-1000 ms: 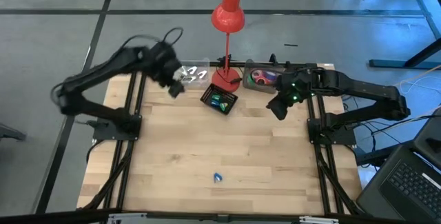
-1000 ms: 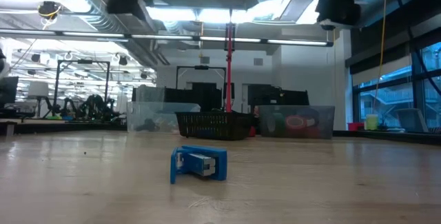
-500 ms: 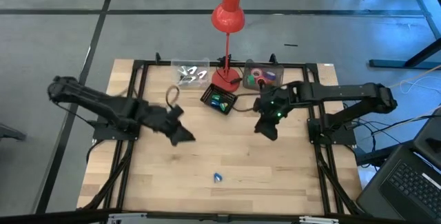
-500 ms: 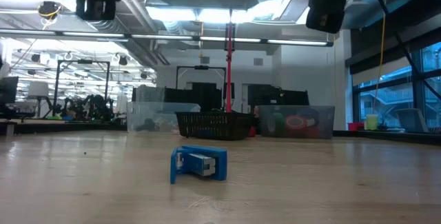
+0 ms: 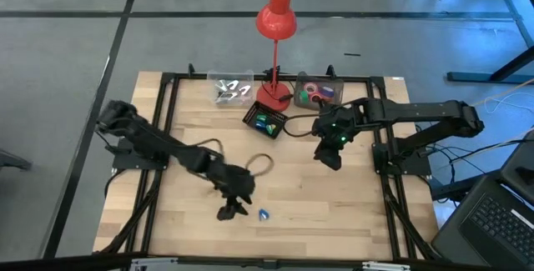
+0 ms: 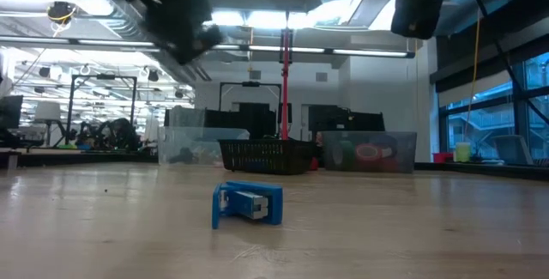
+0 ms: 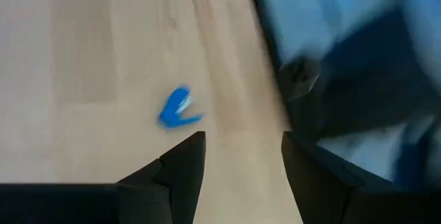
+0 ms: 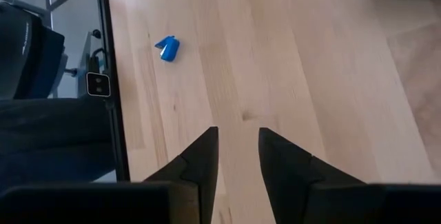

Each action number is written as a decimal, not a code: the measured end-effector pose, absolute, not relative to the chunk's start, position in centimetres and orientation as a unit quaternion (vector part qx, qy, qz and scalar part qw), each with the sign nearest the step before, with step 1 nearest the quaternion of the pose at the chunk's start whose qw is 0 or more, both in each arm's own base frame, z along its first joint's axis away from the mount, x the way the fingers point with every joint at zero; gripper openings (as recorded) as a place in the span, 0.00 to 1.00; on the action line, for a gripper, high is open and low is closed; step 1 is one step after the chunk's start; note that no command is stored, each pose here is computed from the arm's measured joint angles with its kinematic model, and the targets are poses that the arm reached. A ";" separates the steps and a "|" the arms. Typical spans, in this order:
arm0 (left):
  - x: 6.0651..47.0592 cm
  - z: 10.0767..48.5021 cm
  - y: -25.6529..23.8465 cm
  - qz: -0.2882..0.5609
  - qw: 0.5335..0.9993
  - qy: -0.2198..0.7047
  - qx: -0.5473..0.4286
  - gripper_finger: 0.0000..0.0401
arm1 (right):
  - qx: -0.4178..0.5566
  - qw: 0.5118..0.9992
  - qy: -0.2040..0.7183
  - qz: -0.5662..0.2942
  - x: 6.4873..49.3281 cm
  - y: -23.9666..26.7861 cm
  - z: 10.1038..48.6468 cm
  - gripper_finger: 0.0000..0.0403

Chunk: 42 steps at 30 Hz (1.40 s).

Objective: Pick and place Stapler, Stapler remover, tape
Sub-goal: Put the blue stapler into the black bin

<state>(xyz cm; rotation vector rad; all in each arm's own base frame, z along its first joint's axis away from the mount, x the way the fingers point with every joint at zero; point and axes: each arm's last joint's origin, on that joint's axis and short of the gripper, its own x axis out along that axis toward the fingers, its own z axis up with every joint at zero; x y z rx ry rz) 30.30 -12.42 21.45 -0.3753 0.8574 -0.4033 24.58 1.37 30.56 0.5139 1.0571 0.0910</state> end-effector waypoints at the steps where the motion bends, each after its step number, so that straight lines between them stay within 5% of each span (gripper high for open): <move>1: 30.9 21.3 -12.4 -0.209 0.869 0.429 -0.128 0.47 | 0.243 0.831 0.499 0.043 24.6 1.4 30.6 0.26; 7: 34.5 20.1 -12.6 -0.256 0.835 0.451 0.187 0.47 | 0.244 0.826 0.506 0.039 24.4 1.4 30.5 0.26; 11: 36.7 18.7 -13.0 -0.283 0.811 0.425 0.286 0.47 | 0.253 0.822 0.510 0.033 24.3 1.4 30.4 0.26; 28: 37.6 15.2 -14.8 -0.415 0.765 0.407 0.278 0.46 | 0.259 0.813 0.521 0.025 24.1 1.4 30.3 0.26; 42: 38.5 14.7 -13.9 -0.405 0.771 0.388 0.301 0.46 | 0.268 0.811 0.520 0.020 24.1 1.4 30.3 0.26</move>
